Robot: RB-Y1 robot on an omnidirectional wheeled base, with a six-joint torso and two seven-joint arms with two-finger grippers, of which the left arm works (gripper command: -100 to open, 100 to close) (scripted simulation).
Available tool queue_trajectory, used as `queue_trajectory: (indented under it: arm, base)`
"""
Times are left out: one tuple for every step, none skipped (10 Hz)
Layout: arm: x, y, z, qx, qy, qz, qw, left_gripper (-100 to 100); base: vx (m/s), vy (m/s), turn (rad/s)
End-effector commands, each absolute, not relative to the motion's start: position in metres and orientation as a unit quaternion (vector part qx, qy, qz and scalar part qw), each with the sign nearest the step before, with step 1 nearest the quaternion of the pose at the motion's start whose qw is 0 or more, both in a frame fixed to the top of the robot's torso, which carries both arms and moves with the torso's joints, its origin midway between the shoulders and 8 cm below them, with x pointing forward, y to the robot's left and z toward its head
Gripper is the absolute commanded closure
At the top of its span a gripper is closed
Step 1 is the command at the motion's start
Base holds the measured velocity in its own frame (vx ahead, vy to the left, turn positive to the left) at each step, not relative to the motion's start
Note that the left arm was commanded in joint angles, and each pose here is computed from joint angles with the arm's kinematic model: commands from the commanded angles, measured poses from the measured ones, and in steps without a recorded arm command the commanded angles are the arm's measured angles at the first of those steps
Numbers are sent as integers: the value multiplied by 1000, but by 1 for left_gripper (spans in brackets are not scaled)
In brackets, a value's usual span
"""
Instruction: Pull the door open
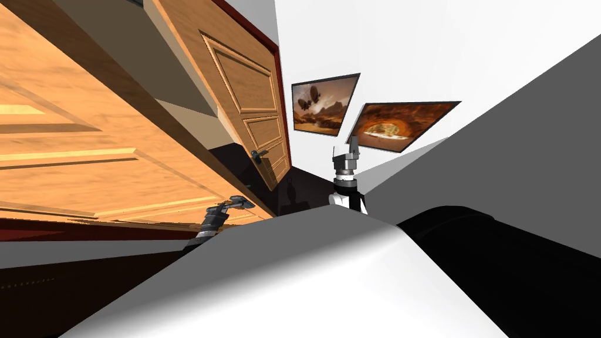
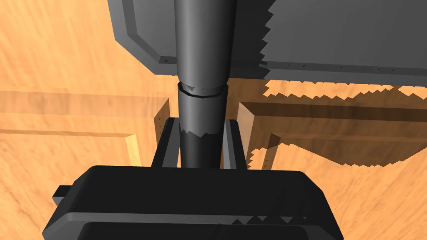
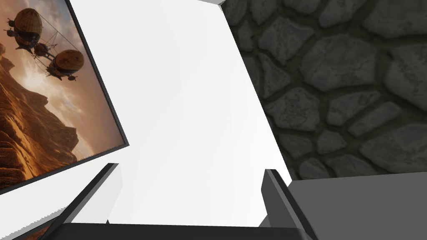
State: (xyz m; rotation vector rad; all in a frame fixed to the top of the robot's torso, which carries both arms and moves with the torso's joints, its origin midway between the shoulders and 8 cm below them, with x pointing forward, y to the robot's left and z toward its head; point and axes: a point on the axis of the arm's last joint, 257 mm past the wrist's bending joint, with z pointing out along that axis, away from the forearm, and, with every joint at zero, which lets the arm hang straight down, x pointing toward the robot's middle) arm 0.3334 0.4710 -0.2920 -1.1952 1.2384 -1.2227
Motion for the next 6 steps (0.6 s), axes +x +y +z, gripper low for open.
queue_trajectory:
  arm:
    - [323,473,-295,-490,511,-506,493,100]
    - [316,474,-296,-488,512,-507,492,100]
    - [309,475,-298,-486,513,-509,492,100]
    - [301,477,-302,-486,514,-508,491,100]
    - [301,476,-300,-484,514,-511,492,100]
    - [292,477,-301,-481,515,-512,491,100]
  base:
    - [0,6,-21]
    - [23,-10,-9]
    - [38,-12,-12]
    - [53,-10,-19]
    - [41,-9,4]
    - [30,-6,-21]
